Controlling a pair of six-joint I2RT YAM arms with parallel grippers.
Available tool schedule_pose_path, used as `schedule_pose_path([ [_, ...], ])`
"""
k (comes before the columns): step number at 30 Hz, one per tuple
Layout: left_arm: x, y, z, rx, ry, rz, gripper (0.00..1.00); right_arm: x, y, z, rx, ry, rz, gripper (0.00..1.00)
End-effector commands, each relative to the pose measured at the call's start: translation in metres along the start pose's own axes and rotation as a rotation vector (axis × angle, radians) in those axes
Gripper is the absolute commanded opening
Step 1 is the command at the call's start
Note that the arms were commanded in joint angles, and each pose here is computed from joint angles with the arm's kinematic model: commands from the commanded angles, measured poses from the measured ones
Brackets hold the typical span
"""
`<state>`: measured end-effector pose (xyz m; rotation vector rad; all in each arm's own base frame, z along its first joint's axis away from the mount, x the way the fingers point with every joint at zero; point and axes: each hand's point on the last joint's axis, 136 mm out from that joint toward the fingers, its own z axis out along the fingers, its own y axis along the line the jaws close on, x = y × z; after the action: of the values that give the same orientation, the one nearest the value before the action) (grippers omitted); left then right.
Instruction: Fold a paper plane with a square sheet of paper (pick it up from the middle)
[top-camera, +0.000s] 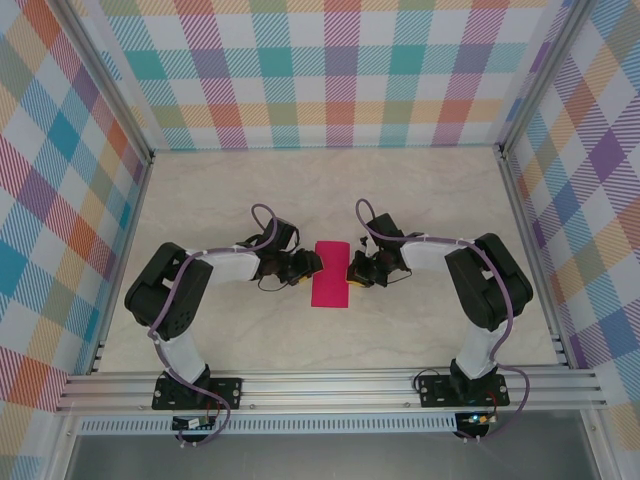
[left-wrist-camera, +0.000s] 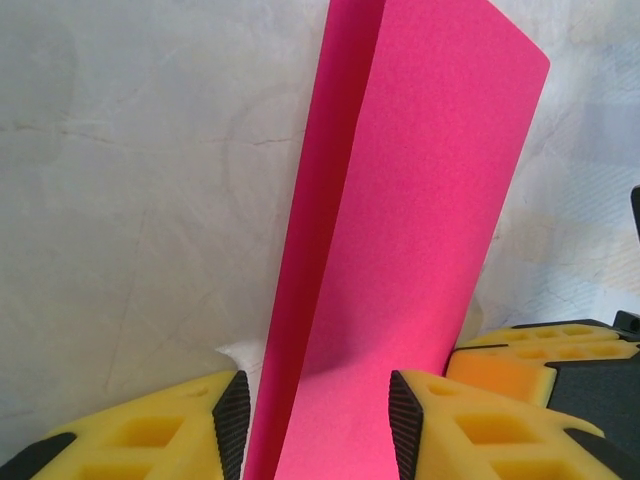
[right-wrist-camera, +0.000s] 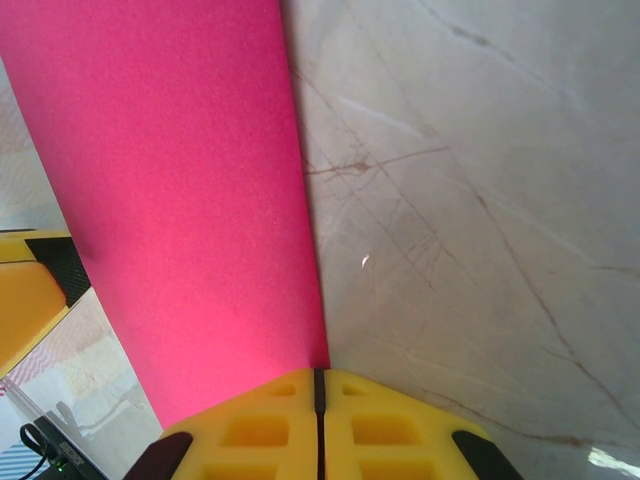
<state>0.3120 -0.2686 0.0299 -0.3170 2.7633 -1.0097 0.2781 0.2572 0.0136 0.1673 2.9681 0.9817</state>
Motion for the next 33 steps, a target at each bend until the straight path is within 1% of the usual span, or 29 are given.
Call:
schedule_pose_path([
  [1, 0.004, -0.01, 0.008, 0.03, 0.025, 0.007, 0.44, 0.019, -0.045, 0.012, 0.141, 0.047, 0.08, 0.07],
  [14, 0.008, -0.017, 0.01, 0.052, 0.041, 0.026, 0.46, 0.021, -0.051, 0.013, 0.143, 0.047, 0.092, 0.07],
  [18, 0.007, -0.018, 0.009, 0.051, 0.034, 0.029, 0.43, 0.021, -0.051, 0.014, 0.14, 0.051, 0.094, 0.08],
  [21, 0.008, -0.018, 0.009, 0.048, 0.035, 0.035, 0.4, 0.021, -0.052, 0.015, 0.14, 0.053, 0.098, 0.08],
  [33, 0.007, -0.022, 0.005, 0.05, 0.016, 0.046, 0.4, 0.021, -0.052, 0.016, 0.135, 0.056, 0.102, 0.08],
])
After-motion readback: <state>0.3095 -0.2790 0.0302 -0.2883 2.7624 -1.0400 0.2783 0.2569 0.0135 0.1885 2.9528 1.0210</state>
